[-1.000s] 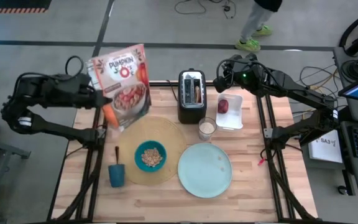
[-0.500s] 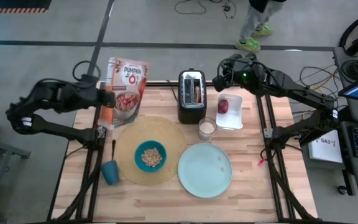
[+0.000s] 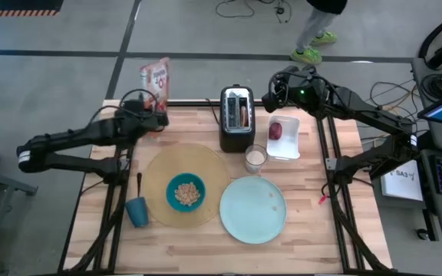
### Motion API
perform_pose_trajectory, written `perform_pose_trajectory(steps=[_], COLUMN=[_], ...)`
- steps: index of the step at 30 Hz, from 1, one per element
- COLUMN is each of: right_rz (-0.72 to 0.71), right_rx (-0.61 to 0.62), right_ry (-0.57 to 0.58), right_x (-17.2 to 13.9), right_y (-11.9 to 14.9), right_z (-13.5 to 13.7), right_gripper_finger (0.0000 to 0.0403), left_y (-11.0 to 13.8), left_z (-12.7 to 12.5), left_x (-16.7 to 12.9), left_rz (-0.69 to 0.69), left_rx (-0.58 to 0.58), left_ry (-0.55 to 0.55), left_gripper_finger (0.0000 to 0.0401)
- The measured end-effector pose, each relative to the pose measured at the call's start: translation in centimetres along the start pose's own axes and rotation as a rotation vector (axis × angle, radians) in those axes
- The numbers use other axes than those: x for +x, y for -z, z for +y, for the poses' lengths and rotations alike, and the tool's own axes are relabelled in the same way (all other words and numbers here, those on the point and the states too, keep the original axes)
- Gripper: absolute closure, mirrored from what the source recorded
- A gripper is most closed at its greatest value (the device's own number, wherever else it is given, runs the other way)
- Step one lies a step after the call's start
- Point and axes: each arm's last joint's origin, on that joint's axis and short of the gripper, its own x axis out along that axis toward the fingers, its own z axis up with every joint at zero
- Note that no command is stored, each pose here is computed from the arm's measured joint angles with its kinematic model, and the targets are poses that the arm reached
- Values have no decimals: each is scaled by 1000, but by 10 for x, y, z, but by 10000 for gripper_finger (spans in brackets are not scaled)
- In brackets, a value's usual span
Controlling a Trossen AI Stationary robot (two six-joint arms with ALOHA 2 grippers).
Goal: Arrange a breakfast setting
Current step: Put the cereal from the cereal box into the blue bowl
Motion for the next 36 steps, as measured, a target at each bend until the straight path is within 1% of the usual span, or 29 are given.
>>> perform_pose_trajectory(steps=[4,7,16,19,22,26,30,36], right_rz=[1,0,1,1,1,1,1,1], right_rx=[-7,-6,6,4,-7,-8,-12,-15], right_ry=[1,1,0,0,1,0,0,0], right_x=[0,0,0,0,0,0,0,0], right_y=[0,0,0,0,0,0,0,0], right_z=[0,0,0,0,0,0,0,0], right_gripper_finger=[365,364,365,364,365,365,364,365], left_y=[31,50,63,65,67,68,68,71], left_z=[0,4,14,19,22,25,27,34], left_x=[22,29,28,27,25,22,20,16], left_rz=[5,24,111,150,188,233,279,378], left_rx=[-79,-83,-60,-40,-22,-9,-30,-41], left_ry=[48,67,124,122,119,143,168,158], left_gripper_finger=[401,401,401,398,382,348,308,259])
